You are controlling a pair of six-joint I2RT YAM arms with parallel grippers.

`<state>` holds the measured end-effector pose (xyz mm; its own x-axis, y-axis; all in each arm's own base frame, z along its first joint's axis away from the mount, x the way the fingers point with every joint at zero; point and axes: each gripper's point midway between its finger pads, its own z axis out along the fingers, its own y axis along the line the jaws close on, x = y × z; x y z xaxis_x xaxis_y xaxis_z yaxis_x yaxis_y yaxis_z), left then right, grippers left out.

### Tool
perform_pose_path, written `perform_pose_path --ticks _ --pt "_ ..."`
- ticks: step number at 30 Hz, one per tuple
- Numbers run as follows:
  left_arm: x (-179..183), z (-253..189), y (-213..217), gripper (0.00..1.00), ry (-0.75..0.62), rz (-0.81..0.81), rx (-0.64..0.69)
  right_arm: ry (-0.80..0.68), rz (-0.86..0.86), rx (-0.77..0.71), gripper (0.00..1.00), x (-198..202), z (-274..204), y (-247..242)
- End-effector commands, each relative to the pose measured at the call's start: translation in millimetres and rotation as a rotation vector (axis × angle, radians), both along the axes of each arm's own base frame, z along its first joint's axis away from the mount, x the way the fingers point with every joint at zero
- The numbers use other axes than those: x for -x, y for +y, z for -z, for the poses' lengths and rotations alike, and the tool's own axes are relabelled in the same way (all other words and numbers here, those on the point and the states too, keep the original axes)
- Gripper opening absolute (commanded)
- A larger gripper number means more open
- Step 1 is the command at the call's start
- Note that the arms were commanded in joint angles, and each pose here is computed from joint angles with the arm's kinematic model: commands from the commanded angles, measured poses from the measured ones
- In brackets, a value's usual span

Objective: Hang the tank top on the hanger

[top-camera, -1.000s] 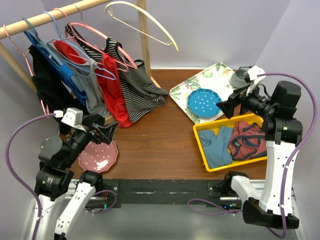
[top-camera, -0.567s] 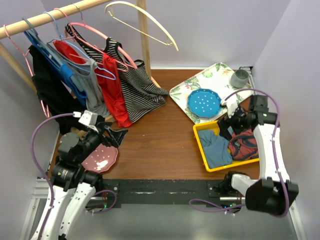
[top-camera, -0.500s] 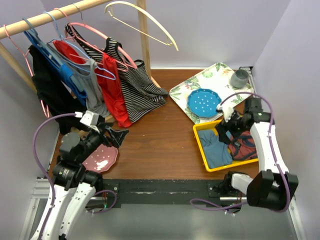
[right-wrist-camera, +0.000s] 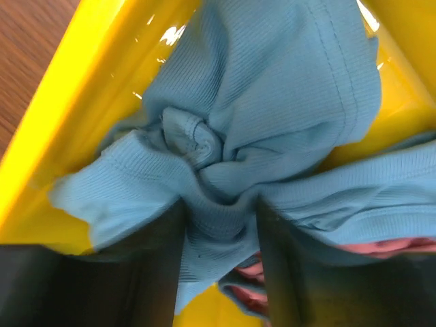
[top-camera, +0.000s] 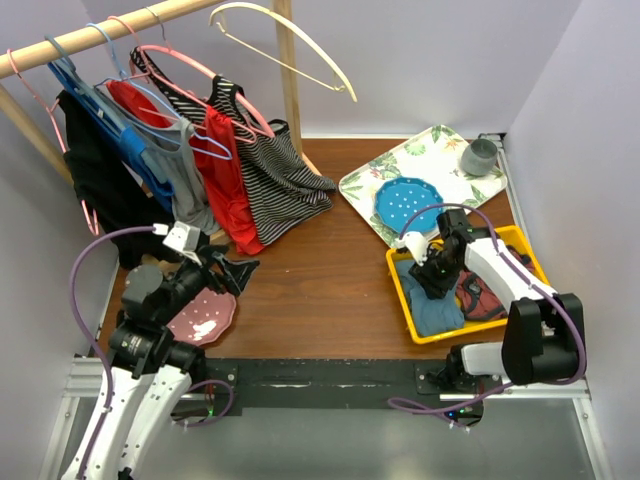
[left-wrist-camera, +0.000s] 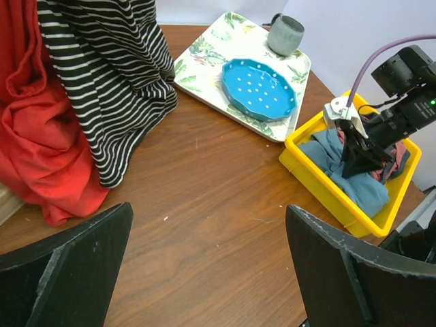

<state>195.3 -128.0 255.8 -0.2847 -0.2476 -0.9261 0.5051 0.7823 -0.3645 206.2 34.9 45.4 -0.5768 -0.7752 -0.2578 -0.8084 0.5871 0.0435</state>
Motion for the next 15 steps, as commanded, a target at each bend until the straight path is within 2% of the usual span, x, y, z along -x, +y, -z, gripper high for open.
perform_pose_path --ticks 1,3,7,11,15 --pt "-0.5 -9.1 -8.0 1.0 -0.02 0.037 0.034 -0.001 -0.03 -0.02 0.04 4.4 -8.1 4.3" --pt "-0.4 -12.0 -8.4 1.0 -0.019 0.038 0.038 -0.068 -0.057 -0.029 0.0 -1.4 -28.5 5.5" --pt "6.1 -38.5 -4.3 1.0 -0.066 0.034 0.018 -0.173 -0.076 -0.048 0.0 -6.8 -86.1 8.0" --pt "6.3 -58.7 0.9 1.0 -0.103 0.013 -0.007 -0.41 -0.091 -0.154 0.0 -34.1 -180.2 26.4" --pt "3.5 -69.4 0.9 1.0 -0.11 0.011 -0.011 -0.54 -0.135 -0.291 0.0 -48.1 -250.1 51.6"
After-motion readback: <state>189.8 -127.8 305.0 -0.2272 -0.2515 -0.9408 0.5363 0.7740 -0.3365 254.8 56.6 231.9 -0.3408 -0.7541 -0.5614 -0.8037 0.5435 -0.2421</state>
